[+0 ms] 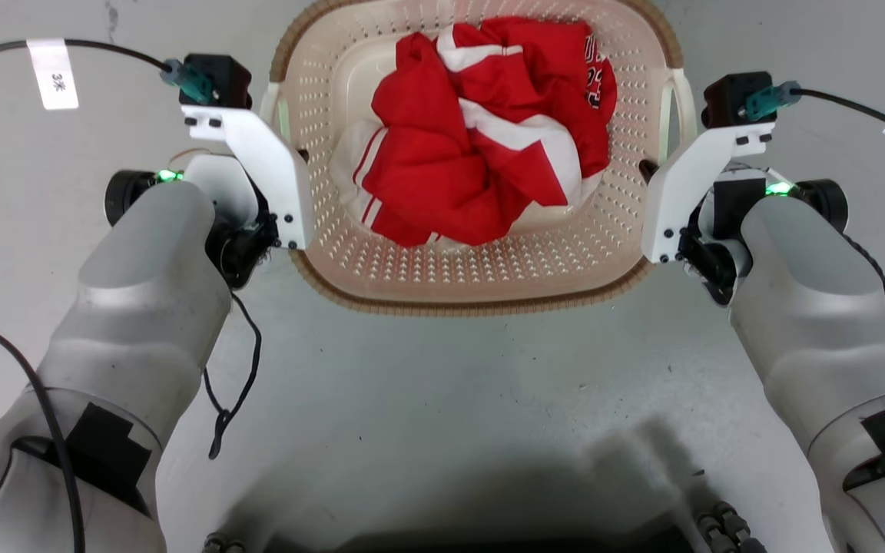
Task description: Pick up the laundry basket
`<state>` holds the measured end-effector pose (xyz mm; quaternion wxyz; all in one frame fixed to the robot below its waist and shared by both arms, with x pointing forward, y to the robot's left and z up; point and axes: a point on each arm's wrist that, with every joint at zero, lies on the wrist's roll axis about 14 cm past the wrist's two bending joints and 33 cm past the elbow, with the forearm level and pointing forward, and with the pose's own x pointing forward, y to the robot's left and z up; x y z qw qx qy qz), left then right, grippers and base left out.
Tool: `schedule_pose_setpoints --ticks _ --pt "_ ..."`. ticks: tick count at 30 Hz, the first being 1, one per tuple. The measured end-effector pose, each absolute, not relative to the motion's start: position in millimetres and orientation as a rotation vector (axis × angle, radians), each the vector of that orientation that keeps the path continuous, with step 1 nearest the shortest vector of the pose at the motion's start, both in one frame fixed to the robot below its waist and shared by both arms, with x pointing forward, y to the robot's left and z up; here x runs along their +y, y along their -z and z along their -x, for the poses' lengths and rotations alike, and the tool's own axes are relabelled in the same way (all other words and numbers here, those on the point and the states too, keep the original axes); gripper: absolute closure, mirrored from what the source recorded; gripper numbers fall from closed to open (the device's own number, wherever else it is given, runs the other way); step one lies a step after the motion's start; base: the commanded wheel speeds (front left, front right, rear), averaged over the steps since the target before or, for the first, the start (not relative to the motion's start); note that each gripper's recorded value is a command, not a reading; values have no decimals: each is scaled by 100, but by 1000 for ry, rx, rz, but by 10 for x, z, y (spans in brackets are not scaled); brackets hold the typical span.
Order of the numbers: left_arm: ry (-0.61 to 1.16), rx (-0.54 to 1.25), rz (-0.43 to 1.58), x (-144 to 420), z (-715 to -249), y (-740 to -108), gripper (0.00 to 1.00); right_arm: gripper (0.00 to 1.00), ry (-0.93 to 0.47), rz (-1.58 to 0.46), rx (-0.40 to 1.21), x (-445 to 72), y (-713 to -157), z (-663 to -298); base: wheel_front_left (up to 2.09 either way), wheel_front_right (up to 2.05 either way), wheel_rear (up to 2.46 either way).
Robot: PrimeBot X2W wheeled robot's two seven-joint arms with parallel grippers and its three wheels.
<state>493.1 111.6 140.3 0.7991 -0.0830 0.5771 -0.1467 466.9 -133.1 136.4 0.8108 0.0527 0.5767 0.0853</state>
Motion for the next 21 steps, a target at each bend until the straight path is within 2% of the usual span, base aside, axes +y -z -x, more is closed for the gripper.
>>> schedule_pose_setpoints --ticks 15,21 --pt "310 1383 209 1144 -4489 -1947 100 100 -207 -115 1376 -1300 -1901 -4249 0 0 0" --pt "295 1420 228 1180 -4293 -2303 100 100 -213 -115 1366 -1296 -2260 -4115 0 0 0"
